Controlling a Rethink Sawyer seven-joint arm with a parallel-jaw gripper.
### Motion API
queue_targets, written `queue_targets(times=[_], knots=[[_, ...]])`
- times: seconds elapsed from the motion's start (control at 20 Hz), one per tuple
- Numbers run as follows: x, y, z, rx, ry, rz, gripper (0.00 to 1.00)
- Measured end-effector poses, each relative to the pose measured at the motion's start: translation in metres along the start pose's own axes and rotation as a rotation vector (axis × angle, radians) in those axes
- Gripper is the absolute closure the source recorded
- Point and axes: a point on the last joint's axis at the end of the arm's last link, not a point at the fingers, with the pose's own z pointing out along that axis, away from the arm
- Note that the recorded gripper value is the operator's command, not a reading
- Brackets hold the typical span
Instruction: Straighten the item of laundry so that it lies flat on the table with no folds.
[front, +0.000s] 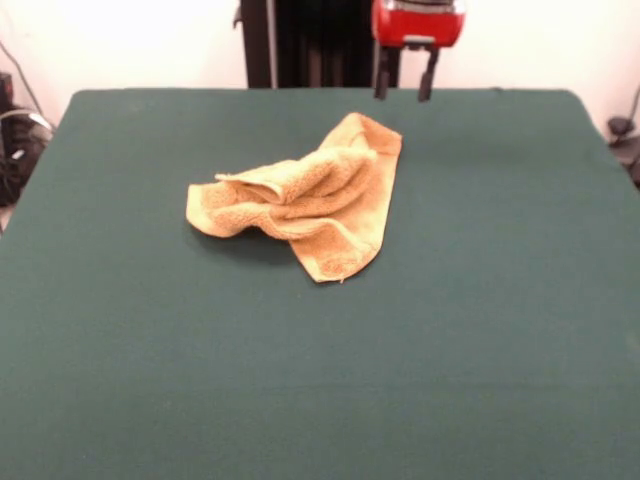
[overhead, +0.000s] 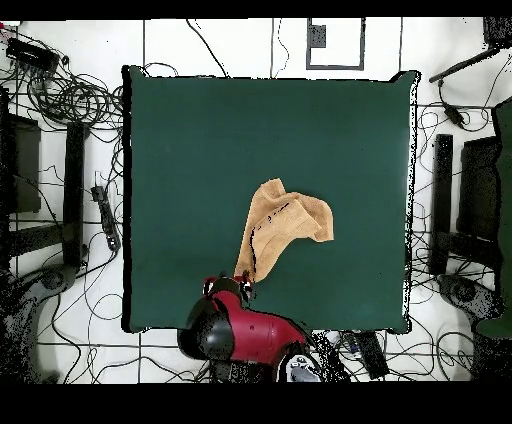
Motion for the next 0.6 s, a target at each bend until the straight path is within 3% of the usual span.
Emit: queue_targets(times=[0.6], knots=[[-0.036,-0.024,-0.013,0.044,-0.086,0.025,0.0]])
